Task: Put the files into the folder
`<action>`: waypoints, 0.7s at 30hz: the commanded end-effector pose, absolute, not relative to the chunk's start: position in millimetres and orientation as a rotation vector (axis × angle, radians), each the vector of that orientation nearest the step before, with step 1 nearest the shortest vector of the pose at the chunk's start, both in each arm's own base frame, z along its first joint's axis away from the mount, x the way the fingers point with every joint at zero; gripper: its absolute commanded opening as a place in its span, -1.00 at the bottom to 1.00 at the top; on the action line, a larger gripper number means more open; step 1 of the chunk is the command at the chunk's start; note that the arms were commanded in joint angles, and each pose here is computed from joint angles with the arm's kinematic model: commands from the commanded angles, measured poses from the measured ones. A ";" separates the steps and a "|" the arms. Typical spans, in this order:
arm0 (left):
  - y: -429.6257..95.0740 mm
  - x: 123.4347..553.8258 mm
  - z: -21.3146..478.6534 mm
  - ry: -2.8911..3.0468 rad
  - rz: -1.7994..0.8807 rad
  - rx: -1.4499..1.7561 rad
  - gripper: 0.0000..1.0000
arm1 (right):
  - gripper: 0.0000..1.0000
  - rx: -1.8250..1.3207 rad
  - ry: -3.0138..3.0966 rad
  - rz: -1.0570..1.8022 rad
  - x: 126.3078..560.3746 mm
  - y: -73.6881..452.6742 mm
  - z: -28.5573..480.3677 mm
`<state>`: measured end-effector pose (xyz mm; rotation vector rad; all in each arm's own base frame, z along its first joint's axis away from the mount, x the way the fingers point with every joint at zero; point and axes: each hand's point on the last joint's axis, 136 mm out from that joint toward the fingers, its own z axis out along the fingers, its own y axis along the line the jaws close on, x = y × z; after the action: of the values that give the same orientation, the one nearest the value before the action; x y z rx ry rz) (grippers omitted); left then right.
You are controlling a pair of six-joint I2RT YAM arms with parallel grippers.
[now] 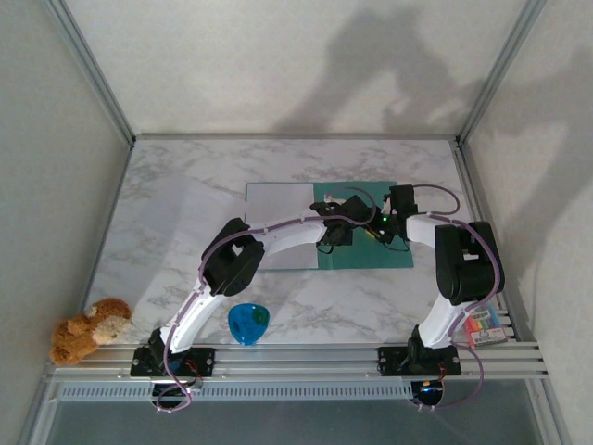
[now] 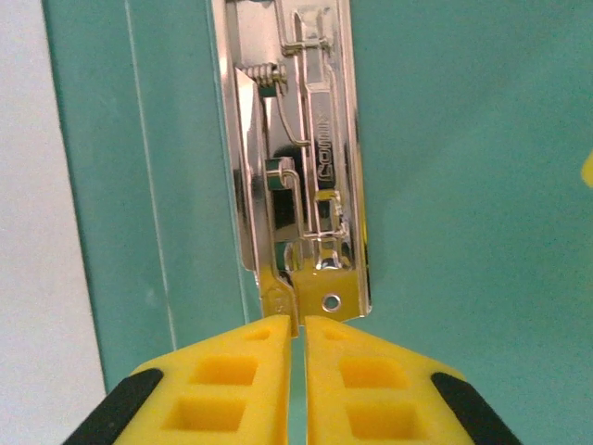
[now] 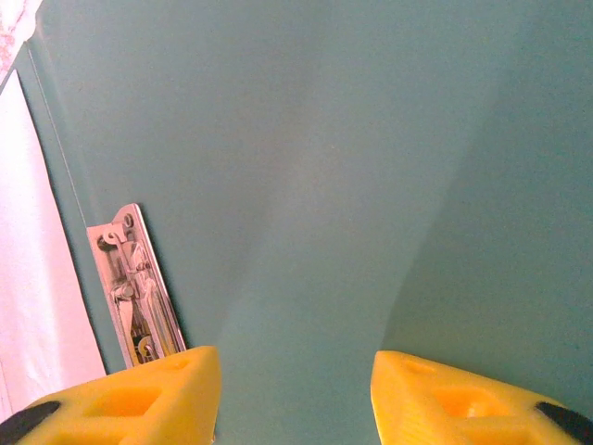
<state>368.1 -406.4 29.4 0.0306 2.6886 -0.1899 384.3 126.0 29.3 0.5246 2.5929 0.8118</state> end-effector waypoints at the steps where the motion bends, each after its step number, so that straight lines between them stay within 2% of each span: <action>1: -418.5 357.4 5.3 2.745 -0.221 0.064 -0.73 | -0.05 0.568 2.705 0.846 362.0 133.8 5.3; 10: -419.2 359.5 4.8 2.747 -0.222 0.072 -0.73 | -0.05 0.573 2.709 0.861 357.4 134.8 4.2; 14: -418.9 364.7 23.4 2.711 -0.226 0.070 -0.71 | -0.05 0.566 2.704 0.832 358.9 131.5 5.8; 21: -411.1 373.7 67.2 2.625 -0.216 0.039 -0.46 | -0.05 0.563 2.706 0.824 359.4 131.0 5.9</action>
<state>369.0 -418.1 26.5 0.0470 2.6932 -0.2431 382.6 130.7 30.3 0.5107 2.5946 0.8468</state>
